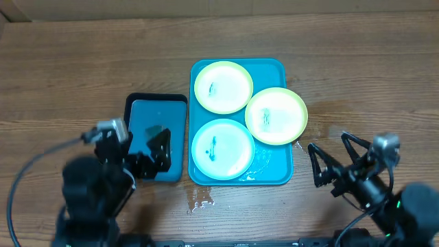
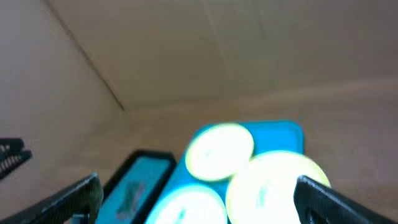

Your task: Clean dirty plates on tray and stack at the side

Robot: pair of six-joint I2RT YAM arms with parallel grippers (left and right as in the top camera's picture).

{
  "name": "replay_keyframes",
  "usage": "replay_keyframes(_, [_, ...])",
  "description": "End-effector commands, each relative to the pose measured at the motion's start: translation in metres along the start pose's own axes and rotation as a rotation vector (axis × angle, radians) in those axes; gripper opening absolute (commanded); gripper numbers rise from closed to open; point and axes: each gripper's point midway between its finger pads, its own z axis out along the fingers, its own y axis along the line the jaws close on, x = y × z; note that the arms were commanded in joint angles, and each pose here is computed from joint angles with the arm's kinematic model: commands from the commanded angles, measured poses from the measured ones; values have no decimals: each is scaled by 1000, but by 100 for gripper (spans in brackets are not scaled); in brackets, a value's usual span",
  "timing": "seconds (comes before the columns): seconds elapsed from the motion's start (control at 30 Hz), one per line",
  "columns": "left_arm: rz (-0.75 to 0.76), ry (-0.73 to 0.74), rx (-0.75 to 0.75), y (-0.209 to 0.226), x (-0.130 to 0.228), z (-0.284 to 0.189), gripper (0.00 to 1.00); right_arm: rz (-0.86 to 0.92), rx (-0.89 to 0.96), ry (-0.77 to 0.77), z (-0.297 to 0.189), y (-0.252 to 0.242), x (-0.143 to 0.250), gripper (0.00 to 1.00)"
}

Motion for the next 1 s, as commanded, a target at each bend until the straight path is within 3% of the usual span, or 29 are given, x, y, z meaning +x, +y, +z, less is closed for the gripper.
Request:
replay_keyframes(0.0, [94, 133, -15, -9, -13, 8, 100, -19, 76, 162, 5, -4, -9, 100])
replay_keyframes(0.2, [134, 335, -63, -5, -12, 20, 100, 121, 145, 469, 30, -25, 24, 100])
replay_keyframes(0.43, [49, 469, -31, -8, 8, 30, 100, 258, -53, 690, 71, -3, 60, 99])
replay_keyframes(0.6, [42, 491, -43, -5, 12, 30, 100, 163, 209, 844, 96, -21, 110, 99])
replay_keyframes(0.7, [40, 506, -73, 0, 16, 28, 100, 86, 398, 854, 109, -34, 130, 100])
replay_keyframes(0.8, [1, 534, -143, 11, 22, 24, 100, 83, 390, 870, 125, -26, 144, 100])
replay_keyframes(0.97, [-111, 614, -361, 48, 48, 23, 97, 91, 376, 929, 140, -25, 167, 90])
